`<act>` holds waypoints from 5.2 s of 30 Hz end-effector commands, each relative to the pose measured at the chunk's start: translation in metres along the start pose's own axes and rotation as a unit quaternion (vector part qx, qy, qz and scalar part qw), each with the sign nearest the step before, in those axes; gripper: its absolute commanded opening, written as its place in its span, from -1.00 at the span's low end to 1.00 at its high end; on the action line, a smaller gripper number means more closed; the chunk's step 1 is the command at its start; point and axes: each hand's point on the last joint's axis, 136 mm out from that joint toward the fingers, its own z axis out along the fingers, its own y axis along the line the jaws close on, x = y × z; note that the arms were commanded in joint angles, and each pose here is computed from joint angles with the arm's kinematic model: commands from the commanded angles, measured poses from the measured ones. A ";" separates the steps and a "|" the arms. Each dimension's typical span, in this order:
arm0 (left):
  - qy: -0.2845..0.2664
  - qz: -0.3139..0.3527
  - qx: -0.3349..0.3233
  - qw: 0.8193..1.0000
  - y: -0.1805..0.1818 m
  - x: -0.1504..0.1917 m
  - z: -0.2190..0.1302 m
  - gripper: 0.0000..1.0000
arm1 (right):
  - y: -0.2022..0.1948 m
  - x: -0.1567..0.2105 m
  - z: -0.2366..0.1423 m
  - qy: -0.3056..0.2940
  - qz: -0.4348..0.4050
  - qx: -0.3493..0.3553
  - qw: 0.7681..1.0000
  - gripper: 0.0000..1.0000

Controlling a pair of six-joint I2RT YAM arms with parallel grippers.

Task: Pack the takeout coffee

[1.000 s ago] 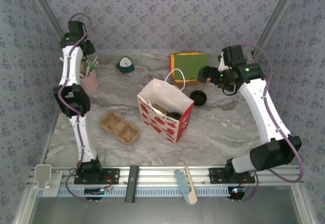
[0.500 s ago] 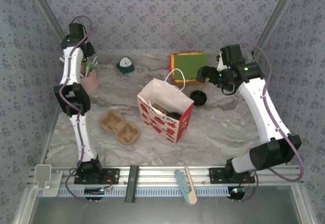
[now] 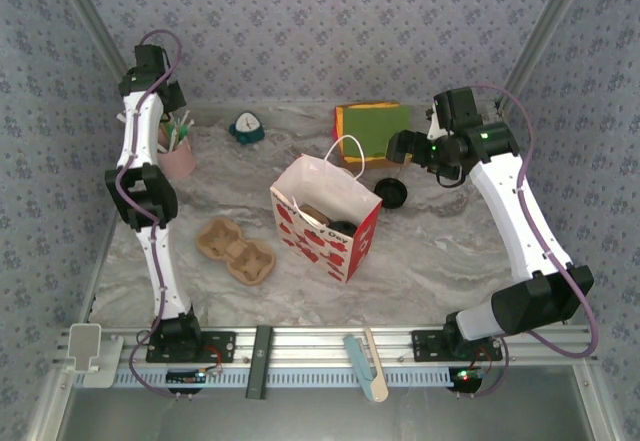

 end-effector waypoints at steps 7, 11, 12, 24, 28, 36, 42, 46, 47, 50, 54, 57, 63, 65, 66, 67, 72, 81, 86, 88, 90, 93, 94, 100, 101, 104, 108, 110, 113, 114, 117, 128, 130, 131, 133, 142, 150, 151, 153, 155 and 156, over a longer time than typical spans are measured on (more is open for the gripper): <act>-0.034 0.016 -0.011 0.999 0.002 -0.017 -0.056 -1.00 | 0.001 0.003 0.000 0.002 -0.004 -0.004 1.000 1.00; -0.043 0.016 -0.009 0.999 0.001 -0.020 -0.070 -1.00 | 0.002 0.005 0.000 0.002 -0.006 -0.009 1.000 0.99; -0.045 0.016 -0.008 0.999 0.001 -0.021 -0.073 -1.00 | 0.002 0.006 0.000 0.001 -0.006 -0.010 1.000 0.99; -0.057 0.004 0.000 0.998 0.001 -0.026 -0.089 -1.00 | 0.001 0.009 -0.006 -0.005 -0.004 -0.013 1.000 1.00; -0.073 -0.005 0.009 0.997 0.000 -0.034 -0.101 -1.00 | 0.001 0.010 -0.007 -0.006 -0.003 -0.013 1.000 0.99; -0.100 -0.019 0.035 0.994 -0.008 -0.050 -0.122 -1.00 | 0.001 0.011 -0.009 -0.007 -0.002 -0.015 1.000 0.99; -0.128 -0.017 0.039 0.991 -0.013 -0.062 -0.147 -1.00 | 0.003 0.011 -0.009 -0.008 -0.002 -0.017 1.000 1.00; -0.156 -0.019 0.038 0.987 -0.013 -0.073 -0.168 -1.00 | 0.004 0.011 -0.010 -0.008 -0.004 -0.020 1.000 0.99; -0.163 -0.019 0.041 0.986 -0.014 -0.076 -0.173 -1.00 | 0.004 0.011 -0.010 -0.007 -0.005 -0.020 1.000 1.00; -0.174 -0.022 0.042 0.984 -0.015 -0.080 -0.185 -1.00 | 0.006 0.011 -0.011 -0.008 -0.005 -0.023 1.000 0.99; -0.194 -0.025 0.042 0.980 -0.014 -0.087 -0.202 -1.00 | 0.009 0.009 -0.013 -0.011 -0.008 -0.027 1.000 1.00; -0.208 -0.031 0.047 0.976 -0.015 -0.092 -0.219 -1.00 | 0.010 0.009 -0.014 -0.010 -0.010 -0.029 0.999 0.99; -0.241 -0.039 0.099 0.965 -0.033 -0.095 -0.273 -1.00 | 0.014 0.008 -0.014 -0.012 -0.016 -0.033 0.999 1.00; -0.249 -0.046 0.126 0.959 -0.042 -0.093 -0.293 -1.00 | 0.016 0.008 -0.014 -0.012 -0.018 -0.036 0.999 1.00; -0.252 -0.046 0.143 0.956 -0.048 -0.091 -0.304 -1.00 | 0.016 0.008 -0.014 -0.013 -0.019 -0.037 0.999 0.99; -0.254 -0.046 0.153 0.954 -0.052 -0.089 -0.312 -1.00 | 0.016 0.008 -0.013 -0.012 -0.020 -0.038 0.999 0.99; -0.263 -0.034 0.228 0.937 -0.090 -0.065 -0.365 -1.00 | 0.016 0.010 -0.013 -0.014 -0.026 -0.040 0.999 1.00; -0.221 -0.006 0.373 0.901 -0.149 0.006 -0.440 -1.00 | 0.014 0.018 -0.014 -0.015 -0.028 -0.045 0.998 1.00; -0.199 0.031 0.411 0.889 -0.175 0.050 -0.468 -1.00 | 0.014 0.025 -0.017 -0.015 -0.027 -0.048 0.998 0.99; -0.191 0.048 0.412 0.890 -0.181 0.064 -0.474 -1.00 | 0.015 0.027 -0.018 -0.015 -0.026 -0.050 0.998 1.00; -0.185 0.068 0.412 0.889 -0.187 0.078 -0.479 -1.00 | 0.016 0.029 -0.019 -0.015 -0.028 -0.050 0.998 0.99; -0.170 0.089 0.417 0.888 -0.197 0.096 -0.483 -1.00 | 0.018 0.032 -0.020 -0.013 -0.032 -0.050 0.998 1.00; -0.165 0.096 0.416 0.889 -0.200 0.102 -0.482 -1.00 | 0.018 0.034 -0.020 -0.013 -0.033 -0.049 0.998 0.99; -0.143 0.148 0.379 0.902 -0.212 0.138 -0.457 -1.00 | 0.015 0.038 -0.021 -0.013 -0.036 -0.044 0.998 1.00; -0.141 0.162 0.367 0.905 -0.216 0.145 -0.449 -1.00 | 0.015 0.038 -0.021 -0.013 -0.035 -0.042 0.998 0.99; -0.150 0.207 0.323 0.911 -0.226 0.163 -0.428 -1.00 | 0.013 0.038 -0.020 -0.014 -0.035 -0.038 0.999 0.99; -0.136 0.231 0.308 0.913 -0.239 0.183 -0.406 -1.00 | 0.011 0.037 -0.018 -0.015 -0.035 -0.032 0.999 1.00; -0.128 0.235 0.315 0.911 -0.245 0.193 -0.399 -0.95 | 0.009 0.036 -0.015 -0.015 -0.036 -0.027 0.999 1.00; -0.107 0.233 0.321 0.911 -0.250 0.209 -0.389 -0.65 | 0.008 0.031 -0.007 -0.014 -0.038 -0.020 0.999 1.00; -0.100 0.232 0.327 0.910 -0.252 0.213 -0.388 -0.37 | 0.007 0.029 -0.003 -0.014 -0.038 -0.016 0.999 1.00; -0.095 0.232 0.330 0.910 -0.254 0.217 -0.388 -0.15 | 0.004 0.017 0.008 -0.014 -0.036 -0.002 0.999 1.00; -0.109 0.188 0.321 0.922 -0.231 0.182 -0.396 0.52 | -0.006 -0.041 0.075 -0.005 -0.020 0.031 0.999 0.78; -0.103 0.170 0.324 0.925 -0.222 0.175 -0.392 0.61 | -0.007 -0.048 0.095 0.006 -0.029 0.042 0.999 0.62; -0.101 0.163 0.322 0.927 -0.218 0.173 -0.391 0.77 | -0.008 -0.051 0.104 0.011 -0.032 0.048 0.998 0.59; -0.095 0.148 0.319 0.931 -0.209 0.168 -0.386 0.99 | -0.009 -0.059 0.123 0.022 -0.042 0.062 0.997 0.48; -0.050 0.091 0.310 0.945 -0.183 0.162 -0.365 0.99 | -0.010 -0.087 0.206 0.042 -0.078 0.119 0.989 0.32; -0.023 0.079 0.303 0.950 -0.175 0.166 -0.358 1.00 | -0.016 -0.100 0.264 0.046 -0.102 0.153 0.982 0.41; -0.018 0.079 0.300 0.950 -0.175 0.167 -0.356 0.99 | -0.018 -0.100 0.270 0.047 -0.103 0.155 0.981 0.41; -0.012 0.079 0.296 0.952 -0.174 0.169 -0.354 0.99 | -0.018 -0.098 0.279 0.049 -0.104 0.153 0.982 0.42; -0.009 0.076 0.293 0.953 -0.173 0.170 -0.351 0.99 | -0.020 -0.096 0.285 0.051 -0.105 0.152 0.981 0.39; -0.008 0.076 0.294 0.953 -0.173 0.170 -0.351 1.00 | -0.022 -0.095 0.289 0.054 -0.105 0.154 0.981 0.39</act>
